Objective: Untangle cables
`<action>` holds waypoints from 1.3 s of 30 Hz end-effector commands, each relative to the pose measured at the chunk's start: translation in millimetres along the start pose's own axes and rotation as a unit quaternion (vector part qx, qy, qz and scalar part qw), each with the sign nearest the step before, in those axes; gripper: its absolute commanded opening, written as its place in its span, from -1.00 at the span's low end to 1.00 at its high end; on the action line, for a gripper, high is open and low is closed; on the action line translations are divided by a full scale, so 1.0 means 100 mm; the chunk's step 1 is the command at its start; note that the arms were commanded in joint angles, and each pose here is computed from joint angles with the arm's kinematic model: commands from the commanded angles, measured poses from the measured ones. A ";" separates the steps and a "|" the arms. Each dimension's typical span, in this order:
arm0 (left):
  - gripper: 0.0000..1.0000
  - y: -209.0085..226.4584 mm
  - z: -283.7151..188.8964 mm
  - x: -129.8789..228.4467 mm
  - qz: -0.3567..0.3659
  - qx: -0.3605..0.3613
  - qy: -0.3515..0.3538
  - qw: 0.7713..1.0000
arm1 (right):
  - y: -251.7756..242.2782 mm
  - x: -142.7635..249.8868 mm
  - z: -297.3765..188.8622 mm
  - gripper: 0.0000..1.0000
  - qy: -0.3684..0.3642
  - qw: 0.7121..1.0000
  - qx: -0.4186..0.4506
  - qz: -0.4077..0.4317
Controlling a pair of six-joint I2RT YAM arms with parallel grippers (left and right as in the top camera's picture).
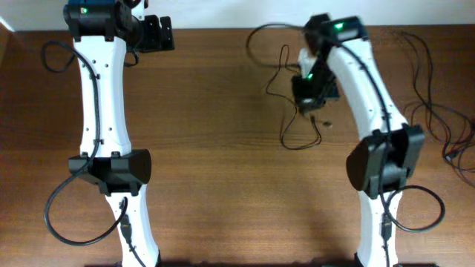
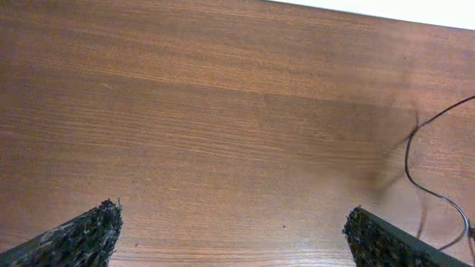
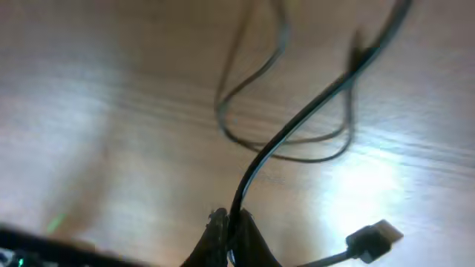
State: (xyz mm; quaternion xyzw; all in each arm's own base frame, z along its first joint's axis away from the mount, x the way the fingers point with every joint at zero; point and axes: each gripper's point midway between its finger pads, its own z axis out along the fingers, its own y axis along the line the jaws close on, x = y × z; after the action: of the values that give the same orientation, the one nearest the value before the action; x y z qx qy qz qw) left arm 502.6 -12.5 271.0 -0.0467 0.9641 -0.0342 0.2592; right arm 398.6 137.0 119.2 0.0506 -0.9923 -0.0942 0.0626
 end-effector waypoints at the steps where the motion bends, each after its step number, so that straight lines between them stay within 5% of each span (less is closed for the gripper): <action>1: 0.99 -0.01 0.01 0.00 0.006 0.004 0.001 1.000 | 0.21 -0.07 0.40 -0.42 -0.007 0.999 -0.001 -0.038; 2: 0.99 -0.01 0.01 0.00 0.006 0.004 0.002 1.000 | 0.26 -0.23 0.53 0.00 -0.038 0.998 -0.001 -0.049; 5: 0.99 -0.01 0.01 0.00 0.006 0.004 0.002 1.000 | 0.06 -0.52 0.72 0.32 -0.099 0.994 0.051 -0.020; 7: 0.99 -0.01 0.01 0.01 0.006 0.004 0.002 1.000 | -0.28 -0.60 0.70 0.34 -0.134 0.979 0.138 0.068; 15: 0.99 -0.01 0.01 0.01 0.006 0.004 0.002 1.000 | -0.34 -0.85 0.95 0.39 -0.156 0.975 0.138 0.074; 17: 0.99 -0.01 0.01 0.01 0.006 0.003 0.003 1.000 | -0.35 -0.89 1.06 0.15 -0.156 0.975 0.136 0.077; 25: 0.99 -0.02 0.01 -0.02 0.006 0.004 -0.004 1.000 | -0.69 -0.68 1.22 0.03 -0.105 0.980 0.128 0.112; 27: 0.99 -0.02 0.01 -0.02 0.006 0.004 -0.004 1.000 | -0.69 -0.59 1.23 -0.88 -0.086 0.981 0.129 0.114; 28: 0.99 -0.02 0.01 -0.02 0.006 0.004 -0.004 1.000 | -0.62 -0.57 1.15 -0.92 -0.077 0.985 0.104 0.117; 30: 0.99 -0.02 0.01 -0.01 0.006 0.004 -0.002 1.000 | -0.55 -0.67 0.58 -0.92 -0.101 0.985 0.066 0.127; 32: 0.99 -0.01 0.01 0.04 0.006 0.003 0.009 1.000 | -0.31 -0.70 -0.78 -0.92 -0.192 0.978 -0.056 0.054; 34: 0.99 -0.03 0.01 0.07 0.005 0.010 0.014 1.000 | -0.44 -0.49 -1.67 -0.92 -0.272 0.957 -0.089 0.049; 36: 0.99 -0.11 0.01 0.08 0.005 0.031 0.018 0.999 | -1.04 0.15 -2.72 -0.92 -0.386 0.915 -0.055 0.106; 39: 0.99 -0.13 0.01 0.10 0.005 0.039 0.021 0.999 | -2.36 0.92 -3.03 -0.92 -0.416 0.852 -0.001 0.317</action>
State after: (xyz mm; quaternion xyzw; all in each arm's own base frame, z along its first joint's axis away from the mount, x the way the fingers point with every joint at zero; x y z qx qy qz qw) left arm 496.3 -21.8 267.9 -0.0404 0.9672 -0.0599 0.2435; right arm 394.6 -105.3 377.0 -0.2303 -0.9102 -0.1100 -0.3261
